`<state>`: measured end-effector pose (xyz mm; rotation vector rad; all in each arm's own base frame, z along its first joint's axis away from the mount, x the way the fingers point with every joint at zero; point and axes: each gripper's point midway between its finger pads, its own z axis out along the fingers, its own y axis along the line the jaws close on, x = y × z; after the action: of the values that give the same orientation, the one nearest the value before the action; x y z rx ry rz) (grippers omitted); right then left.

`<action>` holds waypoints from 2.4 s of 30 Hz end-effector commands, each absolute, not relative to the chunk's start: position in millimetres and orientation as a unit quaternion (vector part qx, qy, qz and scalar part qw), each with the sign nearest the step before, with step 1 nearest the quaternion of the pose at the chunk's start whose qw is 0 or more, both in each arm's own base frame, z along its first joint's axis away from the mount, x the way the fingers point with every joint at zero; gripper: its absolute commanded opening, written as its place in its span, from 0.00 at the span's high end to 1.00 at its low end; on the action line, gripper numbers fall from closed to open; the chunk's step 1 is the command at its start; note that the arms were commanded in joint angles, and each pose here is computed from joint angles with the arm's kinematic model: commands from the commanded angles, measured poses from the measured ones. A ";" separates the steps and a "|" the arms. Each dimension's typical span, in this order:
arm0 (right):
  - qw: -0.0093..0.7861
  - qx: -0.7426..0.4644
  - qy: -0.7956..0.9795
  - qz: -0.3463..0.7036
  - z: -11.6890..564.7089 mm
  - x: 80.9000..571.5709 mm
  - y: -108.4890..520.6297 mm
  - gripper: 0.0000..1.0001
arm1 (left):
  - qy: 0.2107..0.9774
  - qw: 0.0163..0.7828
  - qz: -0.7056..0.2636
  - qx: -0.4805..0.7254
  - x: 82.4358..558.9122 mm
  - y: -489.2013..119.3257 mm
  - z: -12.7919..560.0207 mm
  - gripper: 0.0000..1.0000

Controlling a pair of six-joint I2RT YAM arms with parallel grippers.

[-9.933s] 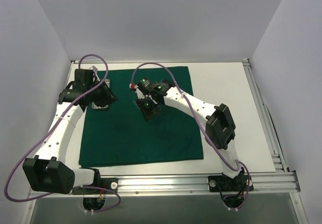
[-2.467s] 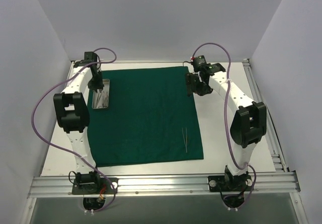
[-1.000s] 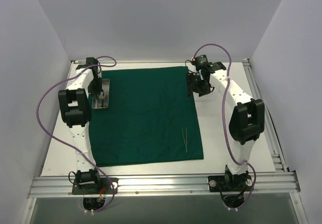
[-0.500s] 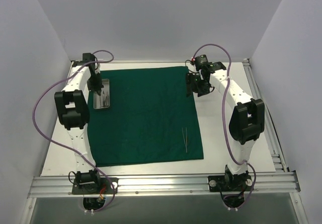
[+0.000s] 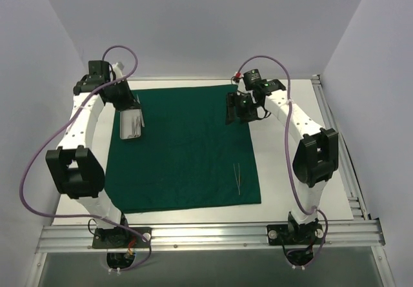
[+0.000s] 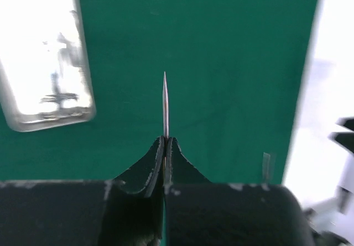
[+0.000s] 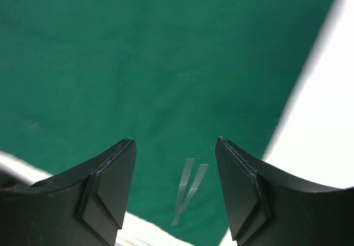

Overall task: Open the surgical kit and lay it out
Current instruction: Pick up the medical item from the container, then place the medical item in the surgical kit.

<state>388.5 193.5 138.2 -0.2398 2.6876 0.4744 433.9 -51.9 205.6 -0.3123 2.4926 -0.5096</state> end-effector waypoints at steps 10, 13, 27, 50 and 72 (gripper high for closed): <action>0.242 -0.224 0.803 0.497 285.5 338.7 322.4 0.32 | 0.772 0.294 -0.564 0.019 369.8 -212.3 291.4 0.98; 0.226 -0.234 0.772 0.546 298.8 320.8 329.4 0.32 | 0.733 0.313 -0.603 0.044 357.4 -229.8 312.9 0.98; 0.196 -0.251 0.721 0.615 314.6 279.1 340.6 0.38 | 0.675 0.314 -0.665 0.061 331.1 -248.5 336.8 0.98; 0.178 -0.239 0.720 0.626 307.6 275.7 343.0 0.93 | 0.659 0.301 -0.687 0.062 322.5 -261.2 340.9 0.98; 0.098 -0.073 0.968 0.221 119.6 238.7 250.4 1.00 | 0.912 0.306 -0.258 -0.089 335.1 -115.2 220.6 0.37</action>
<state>263.8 273.6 140.1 -0.2503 2.7717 0.9076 350.2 -151.8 244.9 -0.2299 2.2585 -0.9972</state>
